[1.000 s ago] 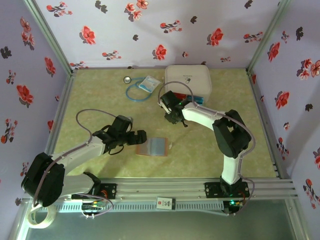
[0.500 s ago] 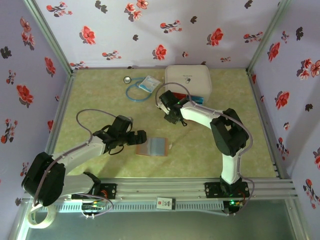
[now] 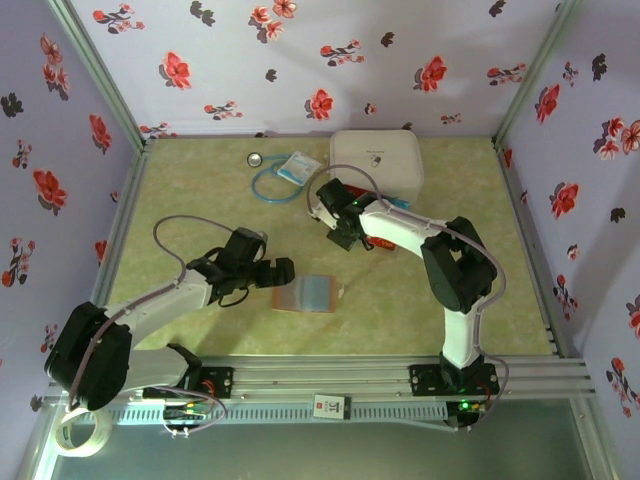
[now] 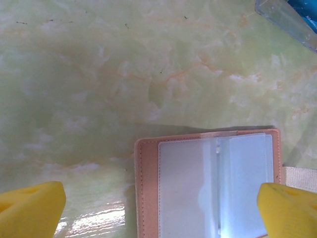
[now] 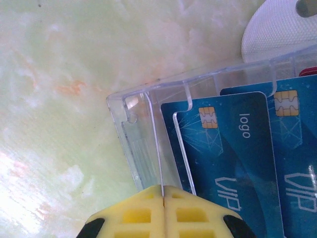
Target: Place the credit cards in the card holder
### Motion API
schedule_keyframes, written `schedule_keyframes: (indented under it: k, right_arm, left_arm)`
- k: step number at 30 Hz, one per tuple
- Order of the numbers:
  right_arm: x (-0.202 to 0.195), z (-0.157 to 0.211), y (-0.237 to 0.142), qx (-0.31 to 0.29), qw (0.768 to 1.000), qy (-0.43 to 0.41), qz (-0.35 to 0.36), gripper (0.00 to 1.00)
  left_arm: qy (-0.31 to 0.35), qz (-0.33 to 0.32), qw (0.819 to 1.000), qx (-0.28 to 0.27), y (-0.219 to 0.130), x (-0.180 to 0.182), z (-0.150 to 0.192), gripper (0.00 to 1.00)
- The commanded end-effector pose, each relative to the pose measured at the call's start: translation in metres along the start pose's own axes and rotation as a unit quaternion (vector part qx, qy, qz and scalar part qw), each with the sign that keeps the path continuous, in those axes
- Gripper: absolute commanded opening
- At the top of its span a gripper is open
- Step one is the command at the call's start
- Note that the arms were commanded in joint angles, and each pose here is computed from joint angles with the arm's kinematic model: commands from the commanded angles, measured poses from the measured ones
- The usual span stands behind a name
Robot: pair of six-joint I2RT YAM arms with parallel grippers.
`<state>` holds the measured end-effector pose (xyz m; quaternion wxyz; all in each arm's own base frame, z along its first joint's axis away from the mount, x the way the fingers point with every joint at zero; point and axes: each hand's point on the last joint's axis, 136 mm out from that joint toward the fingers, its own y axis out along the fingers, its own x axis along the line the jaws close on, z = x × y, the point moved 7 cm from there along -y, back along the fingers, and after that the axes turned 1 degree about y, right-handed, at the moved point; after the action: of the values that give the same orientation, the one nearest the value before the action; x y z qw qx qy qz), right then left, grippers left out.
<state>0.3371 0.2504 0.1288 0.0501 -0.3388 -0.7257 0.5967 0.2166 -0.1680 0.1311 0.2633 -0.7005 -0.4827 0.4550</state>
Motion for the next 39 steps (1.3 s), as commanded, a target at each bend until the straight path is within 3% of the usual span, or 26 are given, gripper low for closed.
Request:
schedule_keyframes:
  k: [1, 7, 13, 20, 25, 30, 39]
  right_arm:
    - [0.003, -0.002, -0.005, 0.010, 1.000, -0.021, -0.002, 0.00]
    - [0.014, -0.009, -0.025, 0.008, 0.998, -0.058, 0.018, 0.00]
    - [0.019, -0.020, -0.060, -0.036, 0.998, -0.049, 0.019, 0.00]
    - [0.017, -0.021, -0.095, -0.092, 0.996, 0.000, 0.007, 0.00]
    - [0.016, -0.015, -0.117, -0.126, 0.988, 0.094, -0.014, 0.00]
    - [0.026, 0.000, -0.138, -0.175, 0.957, 0.214, -0.088, 0.00]
    - [0.054, 0.042, -0.139, -0.238, 0.864, 0.391, -0.210, 0.00]
  left_arm:
    - [0.003, 0.002, 1.000, 0.006, -0.004, -0.003, -0.005, 1.00]
    - [0.006, 0.003, 1.000, 0.005, -0.008, -0.004, -0.007, 1.00]
    - [0.008, 0.003, 1.000, 0.005, -0.012, -0.005, -0.007, 1.00]
    - [0.015, -0.001, 1.000, 0.007, -0.017, -0.003, -0.005, 1.00]
    - [0.015, -0.004, 1.000, 0.009, -0.019, 0.001, 0.000, 1.00]
    - [0.023, -0.015, 0.999, 0.020, -0.018, 0.007, 0.006, 1.00]
    - [0.022, -0.048, 0.998, 0.029, -0.018, 0.019, 0.018, 1.00]
